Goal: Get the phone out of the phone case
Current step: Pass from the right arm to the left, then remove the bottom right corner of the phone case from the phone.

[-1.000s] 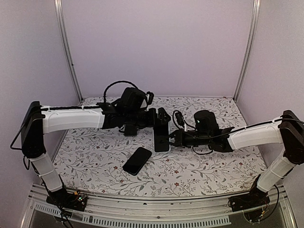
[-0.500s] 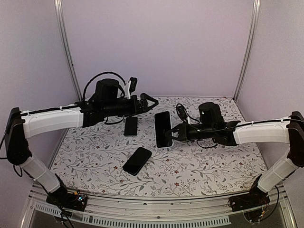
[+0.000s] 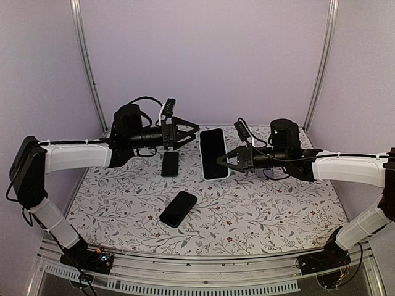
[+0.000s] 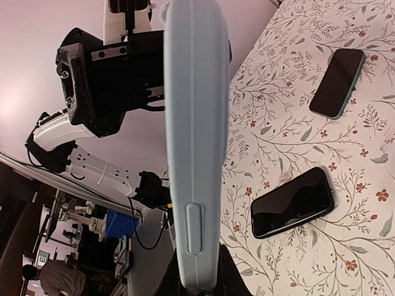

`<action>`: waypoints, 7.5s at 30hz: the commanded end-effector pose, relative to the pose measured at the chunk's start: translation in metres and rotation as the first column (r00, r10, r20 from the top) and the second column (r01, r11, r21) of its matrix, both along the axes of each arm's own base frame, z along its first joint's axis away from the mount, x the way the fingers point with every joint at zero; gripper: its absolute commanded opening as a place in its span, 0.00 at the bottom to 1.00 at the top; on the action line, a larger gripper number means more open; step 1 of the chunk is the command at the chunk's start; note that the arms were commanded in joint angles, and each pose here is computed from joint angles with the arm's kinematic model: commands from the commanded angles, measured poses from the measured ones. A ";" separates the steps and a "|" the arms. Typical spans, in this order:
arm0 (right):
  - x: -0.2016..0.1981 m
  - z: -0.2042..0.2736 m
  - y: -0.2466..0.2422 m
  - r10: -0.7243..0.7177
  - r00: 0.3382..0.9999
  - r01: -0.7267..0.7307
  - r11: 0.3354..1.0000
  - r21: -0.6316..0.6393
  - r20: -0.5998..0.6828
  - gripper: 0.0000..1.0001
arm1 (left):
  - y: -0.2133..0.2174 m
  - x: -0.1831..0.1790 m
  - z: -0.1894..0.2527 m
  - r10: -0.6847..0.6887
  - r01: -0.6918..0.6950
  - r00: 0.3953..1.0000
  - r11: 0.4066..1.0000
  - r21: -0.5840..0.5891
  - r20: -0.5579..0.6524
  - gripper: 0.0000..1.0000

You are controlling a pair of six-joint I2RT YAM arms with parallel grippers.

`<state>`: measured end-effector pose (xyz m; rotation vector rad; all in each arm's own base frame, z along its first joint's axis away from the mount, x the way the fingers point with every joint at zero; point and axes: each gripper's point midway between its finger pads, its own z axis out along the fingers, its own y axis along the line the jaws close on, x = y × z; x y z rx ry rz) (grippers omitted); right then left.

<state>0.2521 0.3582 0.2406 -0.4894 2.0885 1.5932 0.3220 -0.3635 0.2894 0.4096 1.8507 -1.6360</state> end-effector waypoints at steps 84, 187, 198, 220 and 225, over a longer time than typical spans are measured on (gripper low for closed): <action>-0.004 -0.002 -0.049 -0.164 0.985 0.166 0.985 -0.034 0.054 0.73 | -0.008 -0.024 0.079 -0.120 0.107 0.993 0.922 -0.372 -0.013 0.00; 0.003 0.011 -0.029 -0.125 0.992 0.122 0.983 0.136 0.016 0.78 | -0.018 -0.074 0.115 -0.247 0.304 0.952 0.803 -0.512 0.179 0.00; 0.015 0.013 -0.033 -0.205 0.979 0.205 0.968 0.143 -0.014 0.72 | -0.025 -0.093 0.127 -0.289 0.382 0.923 0.774 -0.505 0.255 0.00; -0.031 0.061 -0.056 -0.162 0.958 0.113 0.972 0.208 0.238 0.80 | -0.002 -0.035 0.087 -0.071 0.074 0.997 0.862 -0.502 0.024 0.00; -0.034 0.062 -0.046 -0.130 0.961 0.083 0.977 0.197 0.244 0.80 | -0.003 -0.034 0.089 -0.075 0.080 0.997 0.859 -0.507 0.029 0.00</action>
